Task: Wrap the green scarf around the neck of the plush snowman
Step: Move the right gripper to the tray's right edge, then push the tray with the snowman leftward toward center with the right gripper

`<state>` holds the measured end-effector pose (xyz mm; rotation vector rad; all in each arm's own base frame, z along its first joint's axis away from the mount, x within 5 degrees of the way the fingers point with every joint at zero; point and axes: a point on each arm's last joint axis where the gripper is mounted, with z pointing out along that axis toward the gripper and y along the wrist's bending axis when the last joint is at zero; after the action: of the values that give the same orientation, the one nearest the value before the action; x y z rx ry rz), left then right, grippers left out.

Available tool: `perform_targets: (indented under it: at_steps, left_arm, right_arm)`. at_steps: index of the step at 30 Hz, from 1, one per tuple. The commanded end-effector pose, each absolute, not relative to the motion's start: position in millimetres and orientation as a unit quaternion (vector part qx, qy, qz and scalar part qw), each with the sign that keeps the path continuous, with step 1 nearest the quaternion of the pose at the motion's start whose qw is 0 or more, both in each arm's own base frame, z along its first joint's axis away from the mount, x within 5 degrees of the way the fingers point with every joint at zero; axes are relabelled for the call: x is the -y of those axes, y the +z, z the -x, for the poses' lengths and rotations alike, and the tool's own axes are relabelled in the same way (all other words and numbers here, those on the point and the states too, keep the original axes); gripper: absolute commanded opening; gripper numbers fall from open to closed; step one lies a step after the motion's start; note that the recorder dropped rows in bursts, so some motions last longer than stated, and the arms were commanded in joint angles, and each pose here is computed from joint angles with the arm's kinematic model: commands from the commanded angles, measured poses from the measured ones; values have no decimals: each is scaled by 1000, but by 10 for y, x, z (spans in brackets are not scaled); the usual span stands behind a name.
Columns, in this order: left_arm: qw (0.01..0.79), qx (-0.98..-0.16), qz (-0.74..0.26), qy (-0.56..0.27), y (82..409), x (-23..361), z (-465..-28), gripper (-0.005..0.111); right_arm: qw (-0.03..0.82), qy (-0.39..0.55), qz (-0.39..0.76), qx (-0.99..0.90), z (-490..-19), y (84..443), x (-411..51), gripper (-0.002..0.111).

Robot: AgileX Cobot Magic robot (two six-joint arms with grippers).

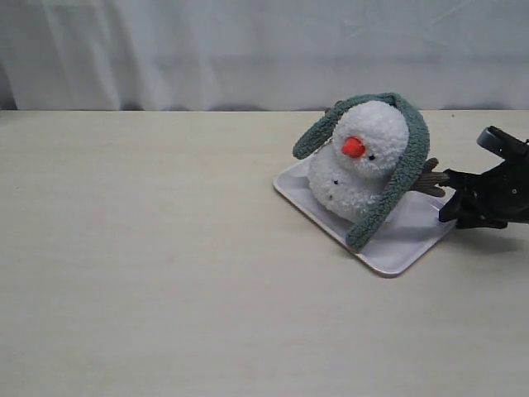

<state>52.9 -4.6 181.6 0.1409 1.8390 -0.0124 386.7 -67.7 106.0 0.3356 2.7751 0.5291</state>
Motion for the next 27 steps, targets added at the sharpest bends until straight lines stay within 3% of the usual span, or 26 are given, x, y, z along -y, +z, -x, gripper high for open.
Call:
perform_targets:
  at_steps: [1,7,11,27]
  left_arm:
    - [607,-793,-58,-6,1813,46,-531,0]
    - [607,-793,-58,-6,1813,46,-531,0]
    - [607,-793,-58,-6,1813,46,-531,0]
    - [607,-793,-58,-6,1813,46,-531,0]
  right_arm:
    - [151,164,-69,-972,-3907,1026,482,28]
    - [165,150,11,-975,-3941,1026,316,17]
    - [179,137,46,-973,-3970,1028,233,4]
    - [225,123,46,-966,-4064,1071,186,5]
